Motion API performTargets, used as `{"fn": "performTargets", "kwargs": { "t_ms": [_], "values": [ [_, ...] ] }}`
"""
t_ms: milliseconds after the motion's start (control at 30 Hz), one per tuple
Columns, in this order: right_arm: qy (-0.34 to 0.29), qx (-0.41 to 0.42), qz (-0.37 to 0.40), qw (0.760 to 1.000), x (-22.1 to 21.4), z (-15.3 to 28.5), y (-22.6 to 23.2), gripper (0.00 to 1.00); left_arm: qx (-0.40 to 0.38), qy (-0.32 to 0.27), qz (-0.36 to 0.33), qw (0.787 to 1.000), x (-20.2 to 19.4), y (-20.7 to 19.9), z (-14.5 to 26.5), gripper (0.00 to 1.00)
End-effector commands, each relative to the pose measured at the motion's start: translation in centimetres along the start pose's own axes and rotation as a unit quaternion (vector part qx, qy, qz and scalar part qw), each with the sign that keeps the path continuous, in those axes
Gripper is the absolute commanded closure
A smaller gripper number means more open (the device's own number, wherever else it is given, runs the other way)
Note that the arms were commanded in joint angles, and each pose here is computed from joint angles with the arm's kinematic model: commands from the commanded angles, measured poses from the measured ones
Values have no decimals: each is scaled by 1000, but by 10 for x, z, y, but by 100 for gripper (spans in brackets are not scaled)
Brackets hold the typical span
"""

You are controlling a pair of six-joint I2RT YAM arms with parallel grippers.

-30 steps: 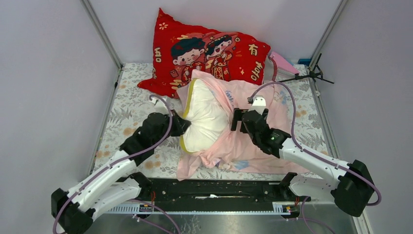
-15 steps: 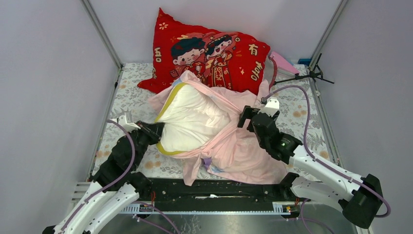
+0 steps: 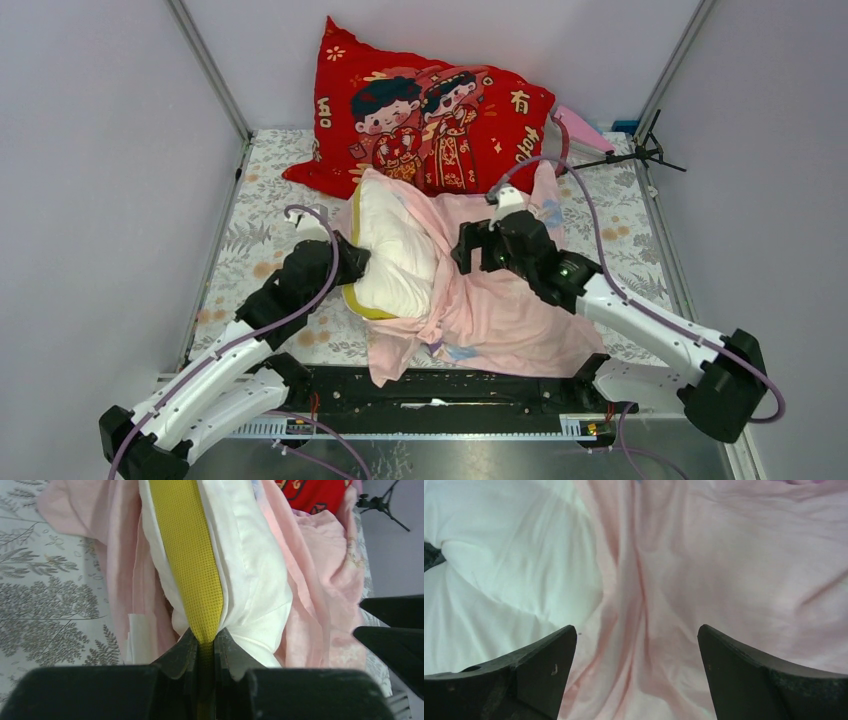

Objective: Remove the pillowcase from the pillow

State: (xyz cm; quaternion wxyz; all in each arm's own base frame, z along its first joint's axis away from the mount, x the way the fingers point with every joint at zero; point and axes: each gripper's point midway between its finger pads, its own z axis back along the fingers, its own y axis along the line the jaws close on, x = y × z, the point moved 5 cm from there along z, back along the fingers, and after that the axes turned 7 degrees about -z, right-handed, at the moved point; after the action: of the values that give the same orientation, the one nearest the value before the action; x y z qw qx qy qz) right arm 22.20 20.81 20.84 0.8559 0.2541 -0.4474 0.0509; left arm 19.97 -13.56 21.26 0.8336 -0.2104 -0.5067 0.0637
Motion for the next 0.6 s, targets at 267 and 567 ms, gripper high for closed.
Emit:
{"fn": "performTargets", "kwargs": {
  "t_ms": [267,567],
  "values": [
    [83,74,103,988,-37,2,78,0,-74,-63,10,995,35,-31,1,100],
    [136,-31,147,979,-89,-1,37,1,-32,-98,12,995,56,-24,9,100]
  ]
}}
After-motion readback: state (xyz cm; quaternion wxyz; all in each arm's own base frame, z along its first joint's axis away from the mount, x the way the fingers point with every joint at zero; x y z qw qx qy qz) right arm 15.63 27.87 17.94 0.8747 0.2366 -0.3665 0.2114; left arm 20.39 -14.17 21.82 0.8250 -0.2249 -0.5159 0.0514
